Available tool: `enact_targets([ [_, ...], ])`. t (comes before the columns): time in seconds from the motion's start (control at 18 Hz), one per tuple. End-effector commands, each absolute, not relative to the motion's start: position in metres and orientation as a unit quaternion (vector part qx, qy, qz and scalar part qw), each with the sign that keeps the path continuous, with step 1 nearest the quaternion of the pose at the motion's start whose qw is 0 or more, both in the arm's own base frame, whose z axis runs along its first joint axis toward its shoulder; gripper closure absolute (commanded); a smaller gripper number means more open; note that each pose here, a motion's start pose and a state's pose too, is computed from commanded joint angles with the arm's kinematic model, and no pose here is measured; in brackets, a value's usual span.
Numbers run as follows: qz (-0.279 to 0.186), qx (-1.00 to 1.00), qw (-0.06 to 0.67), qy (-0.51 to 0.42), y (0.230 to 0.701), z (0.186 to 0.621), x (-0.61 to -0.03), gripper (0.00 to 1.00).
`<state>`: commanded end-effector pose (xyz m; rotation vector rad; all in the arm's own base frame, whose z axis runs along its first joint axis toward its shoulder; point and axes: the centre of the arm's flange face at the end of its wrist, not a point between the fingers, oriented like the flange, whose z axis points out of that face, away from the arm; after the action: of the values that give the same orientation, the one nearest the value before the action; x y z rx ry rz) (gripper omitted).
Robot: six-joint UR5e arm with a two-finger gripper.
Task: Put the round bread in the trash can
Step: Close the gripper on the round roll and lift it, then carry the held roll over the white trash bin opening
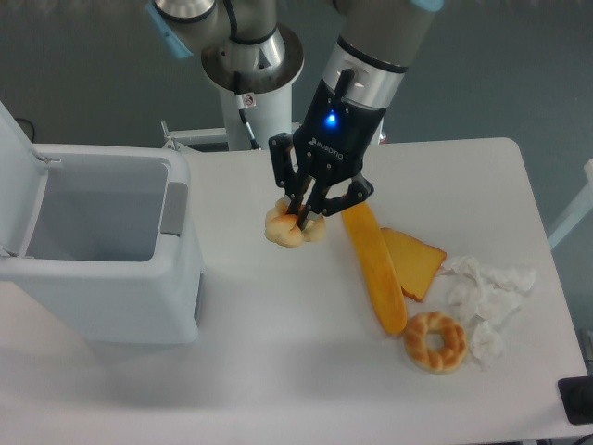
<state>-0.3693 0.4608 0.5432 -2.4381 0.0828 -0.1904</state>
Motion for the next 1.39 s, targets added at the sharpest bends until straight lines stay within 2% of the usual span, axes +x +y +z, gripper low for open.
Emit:
enact_targets([
  [0.39,-0.124,-0.921,0.367,-0.035,0.463,0.568,-0.33,1.0],
  [0.78,-0.19,-0.913,0.36,-0.032,0.499,0.559,-0.274,1.0],
  [1.11,-0.215,-0.915,0.342,0.001,0.515,0.541,-0.227,1.0],
  [1.39,-0.223,-0.915,0.335,0.004,0.519,0.531,-0.219,1.0],
])
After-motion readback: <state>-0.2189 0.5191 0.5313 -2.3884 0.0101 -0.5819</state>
